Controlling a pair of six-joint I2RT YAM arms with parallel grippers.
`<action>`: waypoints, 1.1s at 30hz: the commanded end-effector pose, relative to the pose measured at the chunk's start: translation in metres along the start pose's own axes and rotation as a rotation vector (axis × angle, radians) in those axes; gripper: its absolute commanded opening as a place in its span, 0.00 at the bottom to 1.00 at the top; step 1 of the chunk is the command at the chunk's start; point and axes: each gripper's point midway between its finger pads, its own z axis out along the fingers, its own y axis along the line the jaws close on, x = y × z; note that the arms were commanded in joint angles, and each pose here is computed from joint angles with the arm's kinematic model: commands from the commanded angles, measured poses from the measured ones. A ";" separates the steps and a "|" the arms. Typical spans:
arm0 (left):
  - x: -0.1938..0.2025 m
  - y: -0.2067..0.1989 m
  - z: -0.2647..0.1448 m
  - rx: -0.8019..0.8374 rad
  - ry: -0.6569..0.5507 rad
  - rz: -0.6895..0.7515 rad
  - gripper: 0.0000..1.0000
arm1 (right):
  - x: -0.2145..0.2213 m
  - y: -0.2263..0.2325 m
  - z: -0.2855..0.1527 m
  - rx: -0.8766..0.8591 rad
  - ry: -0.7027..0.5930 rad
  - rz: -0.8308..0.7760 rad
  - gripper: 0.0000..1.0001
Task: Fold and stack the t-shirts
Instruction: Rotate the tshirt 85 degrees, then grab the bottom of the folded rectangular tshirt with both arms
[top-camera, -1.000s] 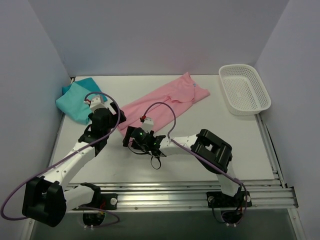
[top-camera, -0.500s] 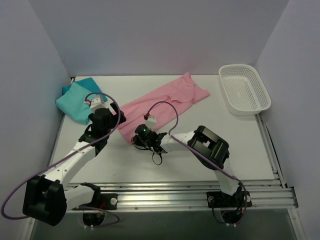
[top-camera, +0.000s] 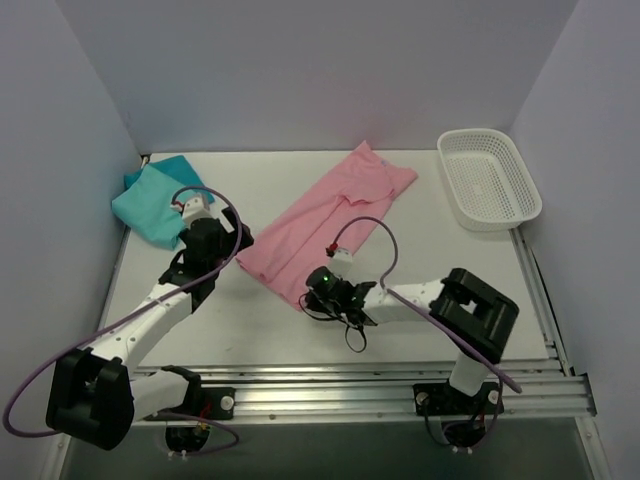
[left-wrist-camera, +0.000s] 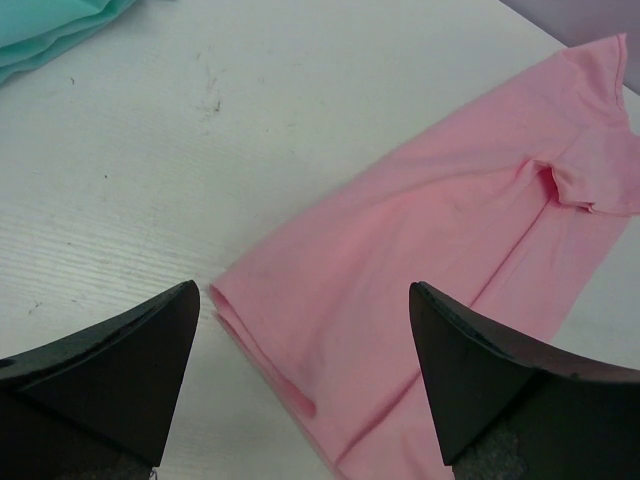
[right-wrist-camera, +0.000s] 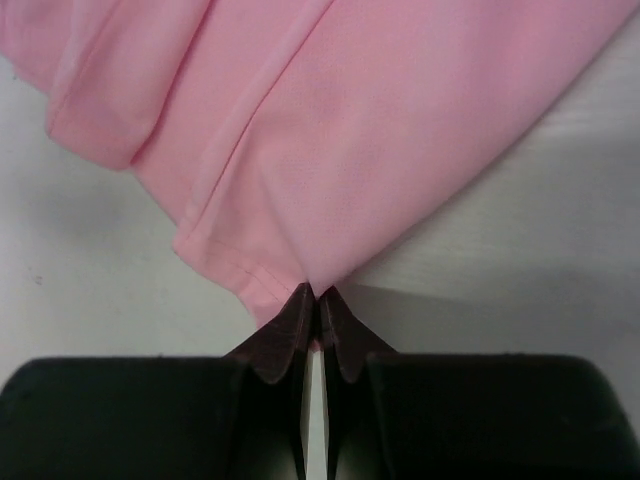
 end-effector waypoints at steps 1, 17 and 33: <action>0.000 -0.008 -0.005 0.047 0.002 -0.044 0.95 | -0.016 -0.043 -0.045 0.141 -0.069 -0.006 0.00; 0.115 -0.051 -0.062 0.234 0.279 -0.049 0.96 | -0.068 -0.164 -0.159 0.448 -0.260 0.086 1.00; 0.207 -0.072 -0.128 0.271 0.424 0.064 0.96 | -0.016 -0.165 -0.176 0.380 -0.131 0.137 0.88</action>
